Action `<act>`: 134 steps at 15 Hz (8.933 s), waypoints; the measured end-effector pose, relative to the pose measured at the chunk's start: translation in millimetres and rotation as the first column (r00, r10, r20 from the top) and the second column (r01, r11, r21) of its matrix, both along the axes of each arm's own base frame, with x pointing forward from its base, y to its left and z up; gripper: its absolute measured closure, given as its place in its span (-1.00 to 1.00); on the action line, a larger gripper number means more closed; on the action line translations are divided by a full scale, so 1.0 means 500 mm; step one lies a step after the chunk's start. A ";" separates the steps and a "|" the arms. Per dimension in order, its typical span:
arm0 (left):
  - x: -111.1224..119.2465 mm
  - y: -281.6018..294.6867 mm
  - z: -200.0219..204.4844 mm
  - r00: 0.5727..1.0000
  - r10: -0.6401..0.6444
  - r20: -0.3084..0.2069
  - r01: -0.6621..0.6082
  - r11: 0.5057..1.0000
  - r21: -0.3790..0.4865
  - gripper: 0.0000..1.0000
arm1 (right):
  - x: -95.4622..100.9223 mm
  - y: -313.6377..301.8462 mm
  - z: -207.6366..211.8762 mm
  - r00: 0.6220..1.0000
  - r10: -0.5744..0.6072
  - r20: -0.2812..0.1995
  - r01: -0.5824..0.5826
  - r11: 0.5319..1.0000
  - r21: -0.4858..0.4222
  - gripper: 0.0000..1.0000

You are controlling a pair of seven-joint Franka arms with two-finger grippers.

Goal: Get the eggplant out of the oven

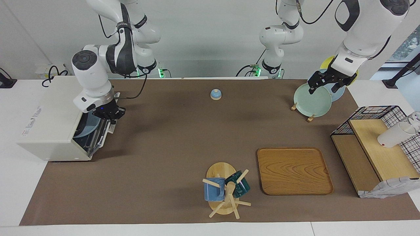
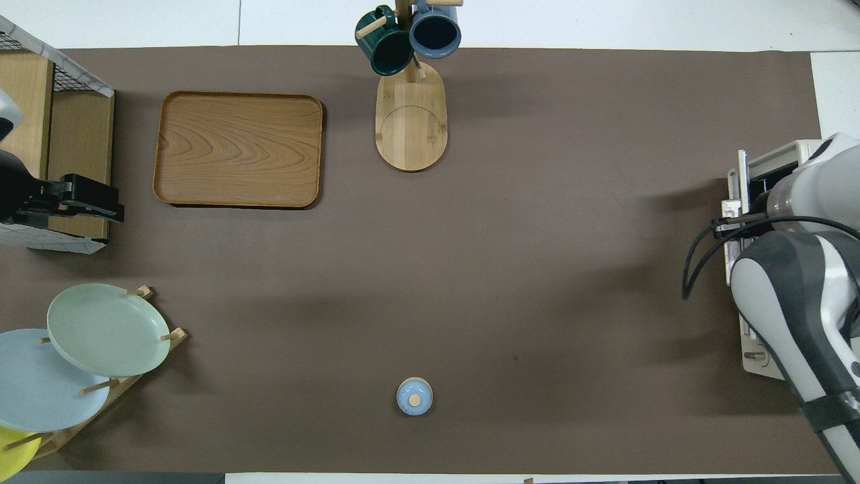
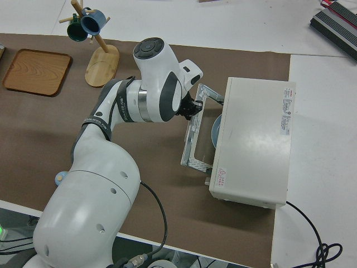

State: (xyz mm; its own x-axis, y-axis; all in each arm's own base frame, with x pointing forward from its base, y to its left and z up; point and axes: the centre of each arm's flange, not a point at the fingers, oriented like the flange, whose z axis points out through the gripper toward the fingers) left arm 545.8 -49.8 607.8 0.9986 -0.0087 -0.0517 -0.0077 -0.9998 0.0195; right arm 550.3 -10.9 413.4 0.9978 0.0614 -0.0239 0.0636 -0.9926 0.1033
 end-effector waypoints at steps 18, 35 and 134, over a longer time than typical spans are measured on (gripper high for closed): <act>-0.002 0.000 -0.003 1.000 0.000 -0.009 0.000 1.000 0.001 -1.00 | -0.001 0.061 -0.198 0.997 -0.050 0.056 0.046 0.997 0.061 0.98; -0.001 -0.001 -0.002 1.000 -0.001 -0.006 0.001 1.000 0.001 -1.00 | 0.030 0.129 0.021 0.981 -0.192 -0.002 0.192 0.981 -0.028 0.04; -0.134 -0.651 -0.580 0.989 -0.147 0.034 0.150 0.983 -0.110 -0.88 | -0.046 0.146 -0.213 0.990 -0.130 -0.047 0.128 0.991 -0.032 0.94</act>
State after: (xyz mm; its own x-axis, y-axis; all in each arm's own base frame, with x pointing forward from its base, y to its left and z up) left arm 478.6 -375.3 317.6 0.9868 -0.1611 -0.0167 -0.1577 -0.9790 0.1290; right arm 527.4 62.0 306.8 0.9950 -0.0690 -0.0727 -0.0590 -0.9895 0.1317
